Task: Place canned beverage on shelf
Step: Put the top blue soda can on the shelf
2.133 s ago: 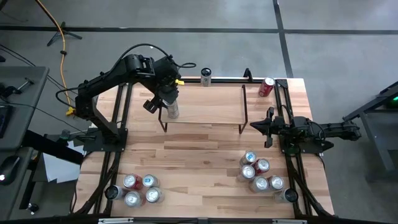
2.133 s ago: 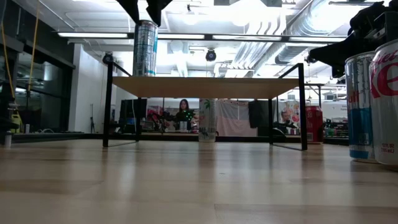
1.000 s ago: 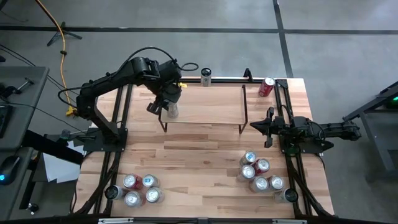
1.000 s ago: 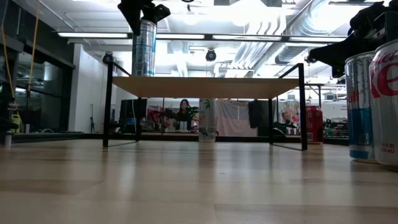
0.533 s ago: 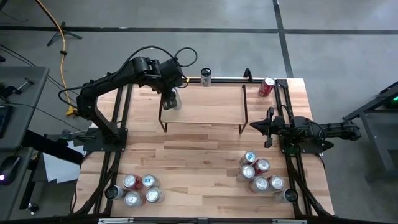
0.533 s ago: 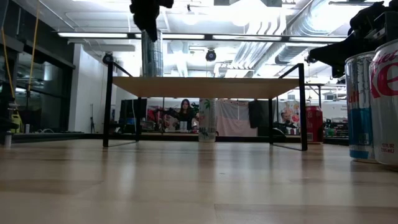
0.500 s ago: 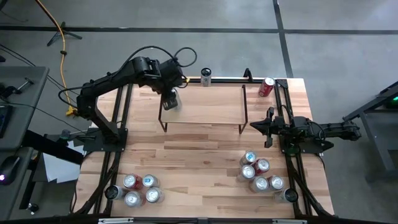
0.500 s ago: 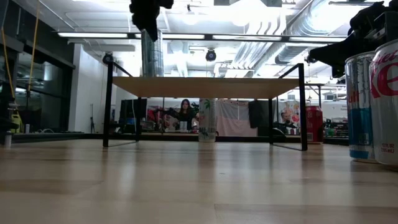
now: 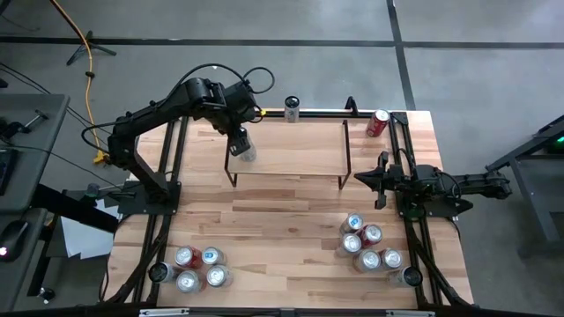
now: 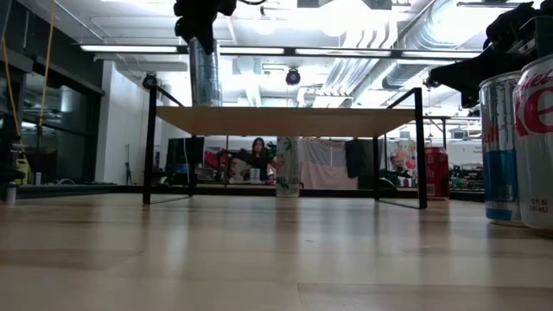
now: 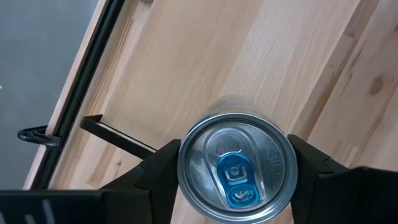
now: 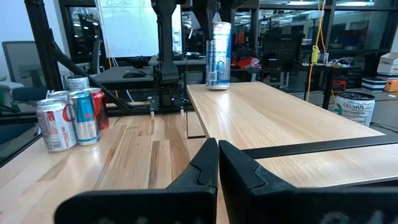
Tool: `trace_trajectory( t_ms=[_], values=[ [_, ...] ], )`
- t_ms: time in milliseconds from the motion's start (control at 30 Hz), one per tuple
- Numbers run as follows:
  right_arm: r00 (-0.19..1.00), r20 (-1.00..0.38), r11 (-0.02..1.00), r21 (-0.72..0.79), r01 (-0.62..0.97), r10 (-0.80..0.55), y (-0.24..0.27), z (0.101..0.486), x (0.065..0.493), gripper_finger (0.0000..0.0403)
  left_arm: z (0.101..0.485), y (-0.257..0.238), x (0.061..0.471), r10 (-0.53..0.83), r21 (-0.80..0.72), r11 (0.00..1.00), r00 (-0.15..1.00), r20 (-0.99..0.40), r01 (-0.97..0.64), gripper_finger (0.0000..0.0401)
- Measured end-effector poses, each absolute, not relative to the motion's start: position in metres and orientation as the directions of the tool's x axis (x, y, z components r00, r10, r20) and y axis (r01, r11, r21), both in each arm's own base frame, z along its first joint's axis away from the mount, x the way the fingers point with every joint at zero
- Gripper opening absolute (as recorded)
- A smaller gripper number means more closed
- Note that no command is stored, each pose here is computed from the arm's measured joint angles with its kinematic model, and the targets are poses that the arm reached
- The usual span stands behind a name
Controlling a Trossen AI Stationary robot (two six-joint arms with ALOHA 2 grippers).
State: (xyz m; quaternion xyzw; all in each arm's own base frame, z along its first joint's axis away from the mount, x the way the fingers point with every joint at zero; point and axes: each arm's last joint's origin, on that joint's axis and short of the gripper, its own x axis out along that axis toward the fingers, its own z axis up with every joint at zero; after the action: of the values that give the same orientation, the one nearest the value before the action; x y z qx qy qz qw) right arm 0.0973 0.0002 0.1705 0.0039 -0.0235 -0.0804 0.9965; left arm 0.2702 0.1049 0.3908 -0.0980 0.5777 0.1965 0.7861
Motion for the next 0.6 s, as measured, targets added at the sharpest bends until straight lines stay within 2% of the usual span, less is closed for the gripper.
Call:
trace_trajectory(
  t_ms=[233, 600],
  values=[
    [0.986, 0.046, 0.987, 0.011, 0.16, -0.161, 0.0002, 0.1705, 0.0973, 0.0, 0.3906, 0.1027, 0.271, 0.189, 0.089, 0.929, 0.255, -0.948, -0.359, 0.0213],
    [0.986, 0.046, 0.987, 0.011, 0.16, -0.161, 0.0002, 0.1705, 0.0974, 0.0, 0.3933, 0.1015, 0.2696, 0.183, 0.089, 0.934, 0.252, -0.95, -0.346, 0.0266]
  ],
)
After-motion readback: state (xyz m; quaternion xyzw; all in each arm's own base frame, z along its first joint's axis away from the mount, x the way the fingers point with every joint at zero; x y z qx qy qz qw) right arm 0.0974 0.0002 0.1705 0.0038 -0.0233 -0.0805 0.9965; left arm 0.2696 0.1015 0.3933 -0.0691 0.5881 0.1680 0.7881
